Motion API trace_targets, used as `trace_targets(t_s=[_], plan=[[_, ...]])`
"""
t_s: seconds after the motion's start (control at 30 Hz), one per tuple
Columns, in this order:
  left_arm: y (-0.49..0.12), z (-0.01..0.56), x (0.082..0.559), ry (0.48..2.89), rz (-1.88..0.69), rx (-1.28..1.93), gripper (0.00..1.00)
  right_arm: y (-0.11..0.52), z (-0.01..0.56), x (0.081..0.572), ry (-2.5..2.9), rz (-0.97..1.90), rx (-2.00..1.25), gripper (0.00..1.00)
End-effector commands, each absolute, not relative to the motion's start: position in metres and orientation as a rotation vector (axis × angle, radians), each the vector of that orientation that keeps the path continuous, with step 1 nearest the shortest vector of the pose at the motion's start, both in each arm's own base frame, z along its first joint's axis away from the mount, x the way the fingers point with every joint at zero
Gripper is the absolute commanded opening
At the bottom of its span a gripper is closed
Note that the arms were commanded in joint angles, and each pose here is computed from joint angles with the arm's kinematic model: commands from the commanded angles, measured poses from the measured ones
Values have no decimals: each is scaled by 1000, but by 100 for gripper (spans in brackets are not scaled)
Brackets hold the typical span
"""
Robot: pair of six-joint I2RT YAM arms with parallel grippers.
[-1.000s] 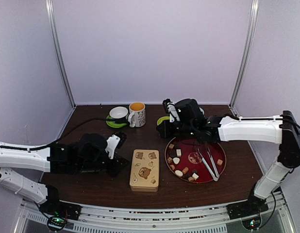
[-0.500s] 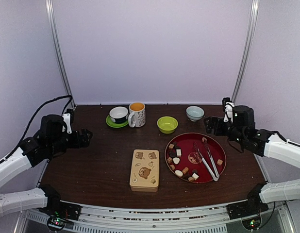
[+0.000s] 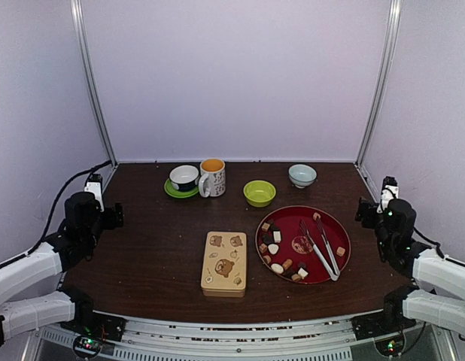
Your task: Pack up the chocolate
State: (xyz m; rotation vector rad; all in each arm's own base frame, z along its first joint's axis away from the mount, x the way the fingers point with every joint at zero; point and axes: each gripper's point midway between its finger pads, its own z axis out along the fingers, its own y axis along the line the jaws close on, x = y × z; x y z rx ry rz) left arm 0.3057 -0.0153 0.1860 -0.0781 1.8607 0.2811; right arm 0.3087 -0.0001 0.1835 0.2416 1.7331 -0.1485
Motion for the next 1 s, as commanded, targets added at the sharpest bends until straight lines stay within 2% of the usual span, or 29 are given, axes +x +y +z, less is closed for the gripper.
trace_targets(t_s=[0.0,0.2,0.47,0.6,0.73,0.97], plan=[[16,210,323,1711,397,-132,98,6,215,305,1494,-153,123,86],[26,188,351,1731,421,-81,98,22,194,329,1562,-99,-40,84],[21,177,377,1731,355,-12,98,-10,186,351,1525,-73,108,83],[27,180,380,1712,356,-9,98,-20,184,349,1469,-62,156,87],[26,183,382,1683,376,24,98,-17,173,369,1584,-65,132,100],[23,174,388,1666,329,43,98,-10,174,373,1590,-50,89,100]])
